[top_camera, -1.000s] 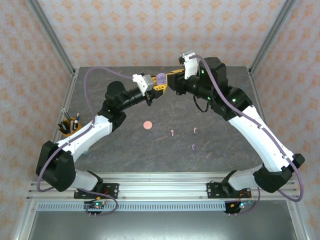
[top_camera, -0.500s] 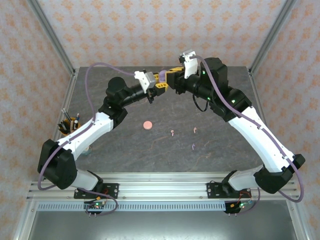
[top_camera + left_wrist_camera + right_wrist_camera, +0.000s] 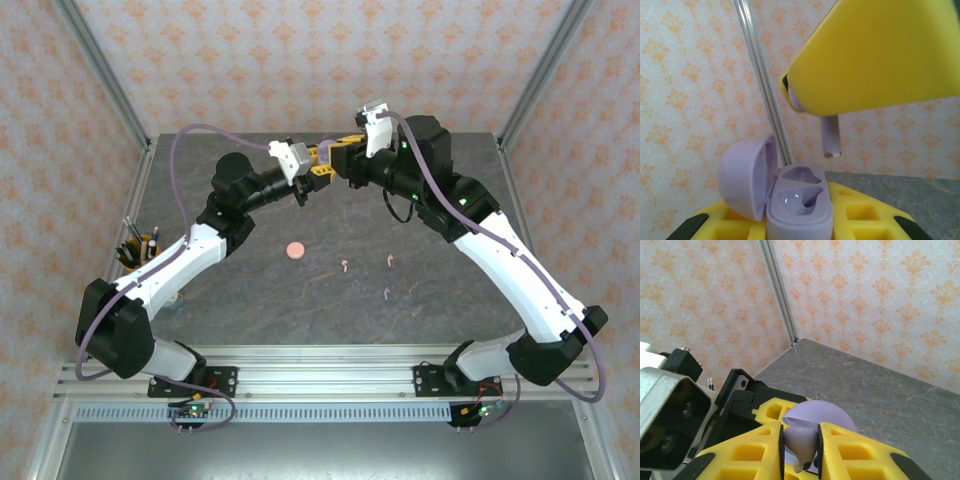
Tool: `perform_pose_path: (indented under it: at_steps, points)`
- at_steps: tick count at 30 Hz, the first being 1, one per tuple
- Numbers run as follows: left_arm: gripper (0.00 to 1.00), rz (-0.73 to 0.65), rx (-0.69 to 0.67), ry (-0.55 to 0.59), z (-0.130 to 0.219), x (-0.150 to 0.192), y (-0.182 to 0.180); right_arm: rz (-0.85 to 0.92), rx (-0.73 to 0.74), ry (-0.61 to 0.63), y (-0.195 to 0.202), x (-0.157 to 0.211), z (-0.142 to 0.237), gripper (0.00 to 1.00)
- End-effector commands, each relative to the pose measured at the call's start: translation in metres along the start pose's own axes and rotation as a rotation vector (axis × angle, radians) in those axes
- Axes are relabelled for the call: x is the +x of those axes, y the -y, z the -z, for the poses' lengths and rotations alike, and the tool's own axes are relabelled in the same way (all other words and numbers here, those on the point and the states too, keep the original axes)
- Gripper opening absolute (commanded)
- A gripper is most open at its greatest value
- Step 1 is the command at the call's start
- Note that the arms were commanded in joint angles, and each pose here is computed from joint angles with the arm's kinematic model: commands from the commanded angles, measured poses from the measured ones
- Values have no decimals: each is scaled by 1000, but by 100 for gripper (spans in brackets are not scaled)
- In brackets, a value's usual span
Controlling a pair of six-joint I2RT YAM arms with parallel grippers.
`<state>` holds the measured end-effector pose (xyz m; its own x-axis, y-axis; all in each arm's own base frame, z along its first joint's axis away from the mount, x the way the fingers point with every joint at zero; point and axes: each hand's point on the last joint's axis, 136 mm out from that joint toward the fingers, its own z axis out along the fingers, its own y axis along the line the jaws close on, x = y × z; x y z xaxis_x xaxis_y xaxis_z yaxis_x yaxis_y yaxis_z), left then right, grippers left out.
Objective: Insert wireless bluetooth earbuds into charging case
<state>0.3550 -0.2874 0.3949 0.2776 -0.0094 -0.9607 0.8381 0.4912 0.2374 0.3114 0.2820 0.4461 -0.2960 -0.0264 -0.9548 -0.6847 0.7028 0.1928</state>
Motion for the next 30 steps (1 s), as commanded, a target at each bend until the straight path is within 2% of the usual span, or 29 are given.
perform_pose_path:
  at_steps: [1, 12, 24, 30]
  points:
    - [0, -44, 21, 45, -4, -20, 2, -9, -24, 18, -4, -3, -5, 23]
    - [0, -43, 25, 51, -4, -23, 3, -6, 18, 5, 5, 6, -11, 22]
    - [0, -36, 42, 39, -6, -18, 8, -27, 27, 21, 7, 1, -15, 21]
    - [0, -33, 39, 35, -6, -15, 8, -39, -4, 54, -1, -11, -3, 19]
